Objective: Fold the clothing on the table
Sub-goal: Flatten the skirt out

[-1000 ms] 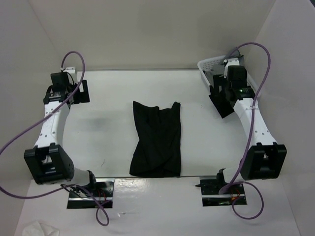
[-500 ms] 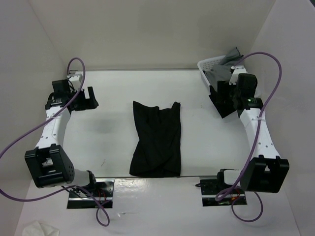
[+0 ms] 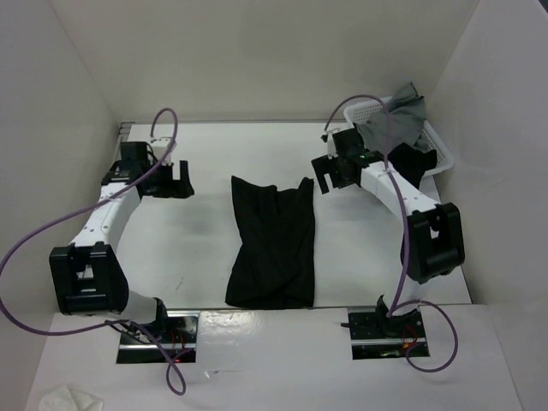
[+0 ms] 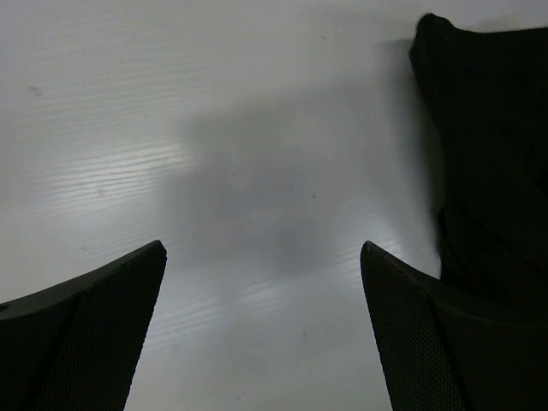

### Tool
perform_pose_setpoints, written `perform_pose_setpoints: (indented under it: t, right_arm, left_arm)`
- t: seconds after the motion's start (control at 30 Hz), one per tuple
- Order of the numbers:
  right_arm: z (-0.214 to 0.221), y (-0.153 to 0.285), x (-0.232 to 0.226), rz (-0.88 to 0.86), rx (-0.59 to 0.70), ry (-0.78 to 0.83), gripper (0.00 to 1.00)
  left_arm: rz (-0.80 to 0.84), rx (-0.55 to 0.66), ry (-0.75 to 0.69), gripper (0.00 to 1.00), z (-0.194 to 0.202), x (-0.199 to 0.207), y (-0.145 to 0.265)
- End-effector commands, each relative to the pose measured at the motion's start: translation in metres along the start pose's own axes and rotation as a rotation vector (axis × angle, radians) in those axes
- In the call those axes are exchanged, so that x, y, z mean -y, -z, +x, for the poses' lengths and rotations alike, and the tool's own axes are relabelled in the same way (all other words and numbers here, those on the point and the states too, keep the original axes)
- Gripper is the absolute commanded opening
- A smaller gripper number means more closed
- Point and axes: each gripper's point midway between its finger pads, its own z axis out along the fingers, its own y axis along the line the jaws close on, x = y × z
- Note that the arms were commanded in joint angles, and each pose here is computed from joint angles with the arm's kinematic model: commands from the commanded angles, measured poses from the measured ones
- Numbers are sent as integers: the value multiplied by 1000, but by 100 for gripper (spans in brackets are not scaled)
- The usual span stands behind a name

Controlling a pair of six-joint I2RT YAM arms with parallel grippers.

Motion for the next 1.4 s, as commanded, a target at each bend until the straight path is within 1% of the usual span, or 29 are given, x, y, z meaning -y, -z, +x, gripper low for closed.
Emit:
perform_pose_setpoints:
  t: [0.0,0.07,0.1,0.13,0.2,0.27,0.3,0.37,0.4,0.47,0.5,0.53,0.6,0.63,0.67,0.7,0.73,0.77,0.83,0.9,0.93,1.03,1.07,1.1,1.13,1.27,1.37]
  right_arm:
    - [14,2,16,85,-123,53,98]
    - [14,3,6,75,-139,93,98]
    - [13,4,-5,59,-135,125,98]
    - [10,7,-8,54,-123,131,98]
    - [8,7,-6,70,-113,121,98]
    - [9,0,-2,99,-122,124,98]
    - [9,0,-5,84,-121,123,98]
    - [-8,2,-17,13,-79,114,98]
    - [-9,-1,-21,-5,-87,104,98]
    - [-27,-5,-28,-39,-64,90,98]
    - [-31,-6,-31,-55,-66,90,98]
    - [-48,-4,-33,-68,-29,86,98]
    - [-52,-12,-41,-108,-38,77,98]
    - [-63,-9,-46,-114,-20,84,98]
    - [-64,-12,-48,-125,-21,84,98]
    - [-61,-21,-57,-142,-39,95,98]
    - [-58,-23,-66,-154,-53,111,98]
    - [-54,-27,-74,-171,-64,121,98]
    - [-41,-35,-91,-191,-100,161,98]
    - [-25,-47,-103,-213,-132,179,98]
    - [-20,-47,-107,-218,-142,188,98]
    - [-6,-59,-109,-218,-173,190,98]
    - [-2,-64,-108,-209,-185,193,98]
    - [0,-65,-108,-209,-187,193,98]
    - [7,-70,-104,-187,-206,197,98]
    - [4,-68,-95,-134,-191,201,98]
    - [1,-66,-87,-91,-169,202,98]
  left_arm:
    - [38,-5,1,100,12,23,-24]
    - [69,-31,-42,100,21,31,-32]
    - [89,-76,-61,100,32,34,-39]
    - [89,-91,-82,100,32,37,-41]
    - [47,-105,-125,100,27,30,-48]
    - [13,-95,-154,100,15,33,-49]
    - [-37,-97,-168,100,13,28,-48]
    - [-70,-104,-193,100,12,36,-48]
    - [-138,-101,-188,100,9,30,-49]
    - [-155,-115,-198,100,11,40,-48]
    - [-140,-121,-204,100,10,45,-48]
    - [-106,-121,-230,100,1,51,-47]
    - [-57,-161,-243,100,1,60,-44]
    - [-40,-144,-263,100,-7,63,-43]
    - [-28,-144,-273,100,-7,64,-43]
    - [-27,-111,-287,100,-15,65,-41]
    - [5,-108,-278,100,-13,69,-39]
    - [9,-105,-259,100,-14,62,-38]
    - [59,-137,-215,100,-6,64,-44]
    - [93,-198,-154,100,9,62,-53]
    - [140,-218,-144,100,15,69,-54]
    - [181,-261,-93,100,26,72,-64]
    - [222,-253,-78,100,19,80,-66]
    - [241,-288,-53,100,26,82,-72]
    - [262,-291,-49,100,25,85,-76]
    - [350,-325,-11,100,17,100,-79]
    - [389,-272,-4,100,-11,110,-74]
